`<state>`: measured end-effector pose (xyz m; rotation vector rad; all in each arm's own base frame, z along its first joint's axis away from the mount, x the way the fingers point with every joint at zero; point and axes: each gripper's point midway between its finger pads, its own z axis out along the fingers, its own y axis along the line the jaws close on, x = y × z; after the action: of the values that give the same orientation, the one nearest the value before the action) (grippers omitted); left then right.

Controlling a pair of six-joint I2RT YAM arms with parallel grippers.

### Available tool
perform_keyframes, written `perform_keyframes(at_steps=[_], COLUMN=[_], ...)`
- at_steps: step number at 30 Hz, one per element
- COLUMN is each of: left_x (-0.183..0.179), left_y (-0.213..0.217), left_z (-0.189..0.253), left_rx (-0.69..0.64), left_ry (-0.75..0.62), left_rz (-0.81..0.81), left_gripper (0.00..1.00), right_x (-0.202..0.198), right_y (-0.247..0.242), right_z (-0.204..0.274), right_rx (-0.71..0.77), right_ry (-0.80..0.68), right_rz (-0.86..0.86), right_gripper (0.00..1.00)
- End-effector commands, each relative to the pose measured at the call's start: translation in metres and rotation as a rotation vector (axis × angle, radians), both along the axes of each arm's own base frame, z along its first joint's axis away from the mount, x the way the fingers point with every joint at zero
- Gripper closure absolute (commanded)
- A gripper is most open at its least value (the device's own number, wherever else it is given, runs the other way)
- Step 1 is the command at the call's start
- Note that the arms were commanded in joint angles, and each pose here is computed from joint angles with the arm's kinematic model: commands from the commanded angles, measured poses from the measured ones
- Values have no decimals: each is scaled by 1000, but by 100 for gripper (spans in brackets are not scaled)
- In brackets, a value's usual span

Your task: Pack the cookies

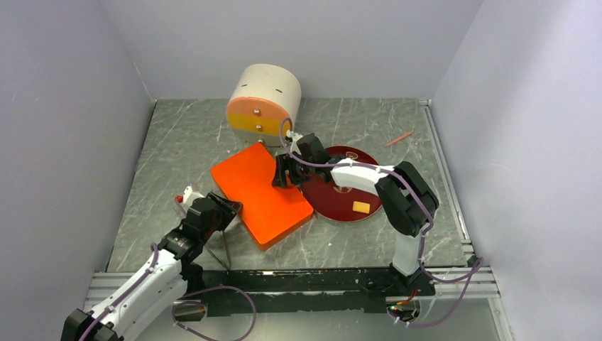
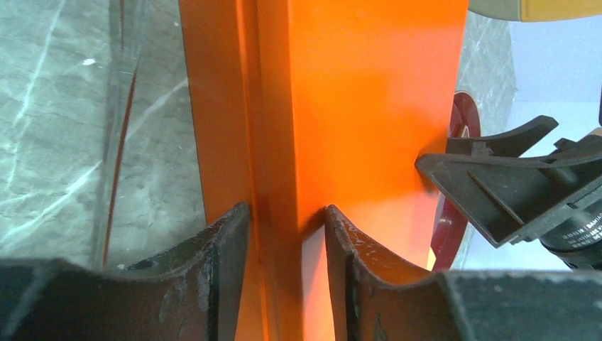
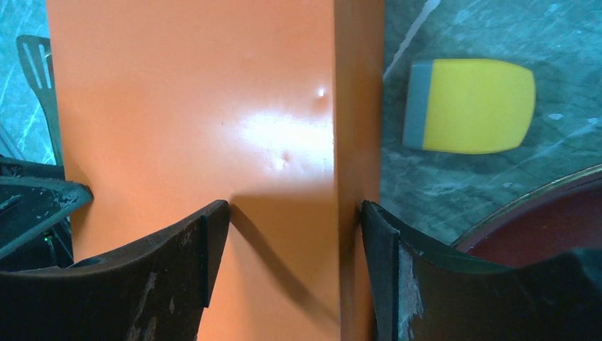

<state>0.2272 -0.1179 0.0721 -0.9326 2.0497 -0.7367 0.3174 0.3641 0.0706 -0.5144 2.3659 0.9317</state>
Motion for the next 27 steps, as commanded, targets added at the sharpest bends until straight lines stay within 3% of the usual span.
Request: perform_keyframes(at_steps=[1, 12, 21, 27], left_x=[0, -15, -35, -45], left_y=[-22, -29, -13, -15], left_z=[10, -14, -51, -65], left_rx=[-102, -204, -130, -141], left_ry=[-29, 9, 153, 203], left_rz=[-75, -84, -40, -55], left_gripper=[57, 72, 71, 60], right_x=[7, 4, 5, 2], right_y=[15, -1, -18, -24], right_z=[22, 1, -21, -21], right_rx=[41, -58, -155, -199], right_ry=[-32, 3, -57, -125], right_rz=[-6, -96, -188, -215], right_gripper=[28, 27, 26, 25])
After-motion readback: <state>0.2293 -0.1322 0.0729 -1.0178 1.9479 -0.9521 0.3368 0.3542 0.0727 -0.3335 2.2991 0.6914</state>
